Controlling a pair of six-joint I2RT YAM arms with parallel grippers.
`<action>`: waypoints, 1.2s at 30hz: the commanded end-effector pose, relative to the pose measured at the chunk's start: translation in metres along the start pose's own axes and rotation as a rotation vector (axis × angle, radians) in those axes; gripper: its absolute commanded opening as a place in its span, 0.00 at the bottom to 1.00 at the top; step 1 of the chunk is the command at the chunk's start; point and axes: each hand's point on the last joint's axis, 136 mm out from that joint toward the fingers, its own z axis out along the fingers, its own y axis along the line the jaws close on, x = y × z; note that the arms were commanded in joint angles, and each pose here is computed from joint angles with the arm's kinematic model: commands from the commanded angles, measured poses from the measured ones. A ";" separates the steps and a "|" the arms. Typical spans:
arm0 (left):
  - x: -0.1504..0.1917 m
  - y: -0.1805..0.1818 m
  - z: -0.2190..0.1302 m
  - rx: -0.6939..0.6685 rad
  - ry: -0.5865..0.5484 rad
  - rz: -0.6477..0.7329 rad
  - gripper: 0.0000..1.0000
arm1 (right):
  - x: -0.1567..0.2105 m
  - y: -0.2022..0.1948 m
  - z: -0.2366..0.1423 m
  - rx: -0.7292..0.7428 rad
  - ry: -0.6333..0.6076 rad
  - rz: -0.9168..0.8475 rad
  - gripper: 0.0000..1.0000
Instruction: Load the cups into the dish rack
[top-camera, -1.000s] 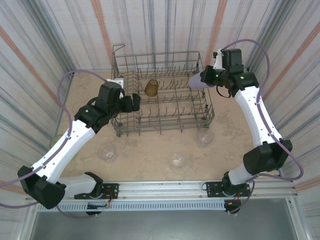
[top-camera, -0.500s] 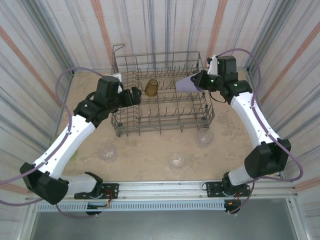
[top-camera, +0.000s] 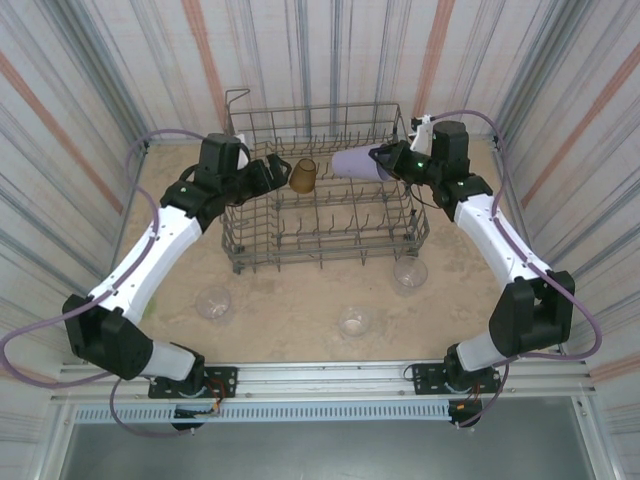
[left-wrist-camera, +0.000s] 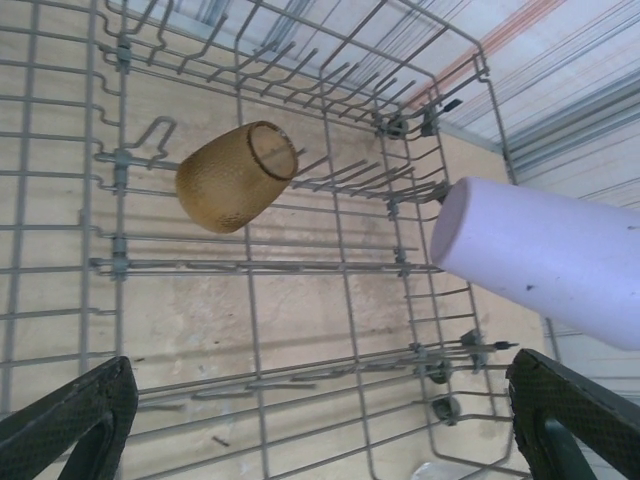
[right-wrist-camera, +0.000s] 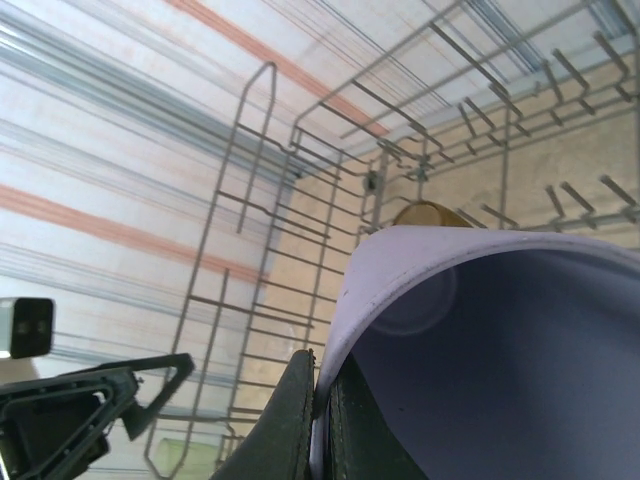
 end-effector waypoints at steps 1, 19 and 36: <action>-0.021 -0.022 0.000 0.108 -0.040 -0.061 0.99 | -0.009 0.024 0.002 -0.132 -0.034 0.004 0.00; -0.035 -0.028 0.043 0.282 -0.020 -0.359 0.99 | -0.002 0.029 0.012 -0.322 -0.087 0.104 0.00; -0.027 -0.048 0.067 0.421 0.042 -0.476 0.99 | 0.016 0.047 0.023 -0.437 -0.082 0.143 0.00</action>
